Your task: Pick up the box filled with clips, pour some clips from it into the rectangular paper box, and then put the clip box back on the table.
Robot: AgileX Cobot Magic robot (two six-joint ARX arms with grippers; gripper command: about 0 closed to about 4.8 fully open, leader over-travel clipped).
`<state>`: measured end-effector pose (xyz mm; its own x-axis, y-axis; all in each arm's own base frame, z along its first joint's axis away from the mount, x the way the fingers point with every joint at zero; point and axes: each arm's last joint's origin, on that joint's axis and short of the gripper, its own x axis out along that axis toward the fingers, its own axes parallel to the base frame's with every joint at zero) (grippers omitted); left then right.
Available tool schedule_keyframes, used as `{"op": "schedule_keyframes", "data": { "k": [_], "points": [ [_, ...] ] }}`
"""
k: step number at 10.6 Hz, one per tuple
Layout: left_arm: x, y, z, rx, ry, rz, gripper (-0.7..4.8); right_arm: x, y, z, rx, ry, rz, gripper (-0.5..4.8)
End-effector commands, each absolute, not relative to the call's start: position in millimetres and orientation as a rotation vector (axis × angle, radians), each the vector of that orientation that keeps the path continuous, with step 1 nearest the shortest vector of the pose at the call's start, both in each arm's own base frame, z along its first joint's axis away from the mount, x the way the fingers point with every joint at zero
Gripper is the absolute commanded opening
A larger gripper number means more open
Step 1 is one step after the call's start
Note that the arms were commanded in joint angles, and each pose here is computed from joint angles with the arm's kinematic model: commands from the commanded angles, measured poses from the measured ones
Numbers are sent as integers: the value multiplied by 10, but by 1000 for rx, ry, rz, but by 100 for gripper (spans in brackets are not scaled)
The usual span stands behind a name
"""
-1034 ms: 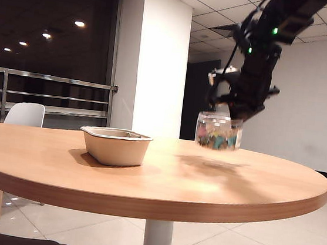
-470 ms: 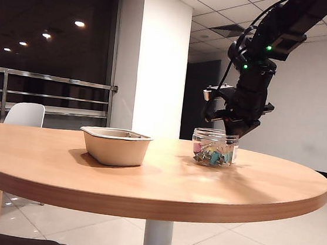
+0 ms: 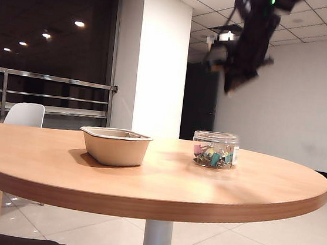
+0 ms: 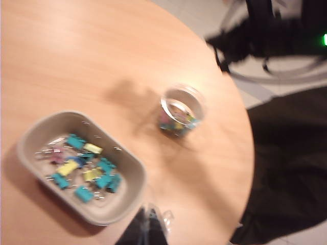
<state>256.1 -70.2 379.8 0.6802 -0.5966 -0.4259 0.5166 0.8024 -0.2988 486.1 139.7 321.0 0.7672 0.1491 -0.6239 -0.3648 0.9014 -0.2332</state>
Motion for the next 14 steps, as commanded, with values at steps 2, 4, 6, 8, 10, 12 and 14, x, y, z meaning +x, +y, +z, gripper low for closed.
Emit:
{"op": "schedule_keyframes", "data": {
  "k": [2,4,6,8,10,12,14],
  "points": [
    [2354,-690,3943,-108,486,-607,-6,4388,1286,3851,-338,699,316,-1],
    [1961,-581,4197,-90,367,-558,-6,3801,1231,4448,-325,636,331,-1],
    [1760,-518,4296,-62,306,-516,-6,3536,1292,4619,-338,625,363,-1],
    [1580,-464,4334,-53,291,-484,-6,3378,1261,4721,-338,617,372,-1],
    [1161,-359,4112,-60,307,-476,-6,3242,1331,4733,-323,601,423,-1],
    [659,-214,3682,-4,119,-417,-6,2931,1380,4642,-323,660,489,-1],
    [460,-112,2970,-13,75,-236,-6,1887,1029,4508,-233,357,487,-1]
  ]
}}
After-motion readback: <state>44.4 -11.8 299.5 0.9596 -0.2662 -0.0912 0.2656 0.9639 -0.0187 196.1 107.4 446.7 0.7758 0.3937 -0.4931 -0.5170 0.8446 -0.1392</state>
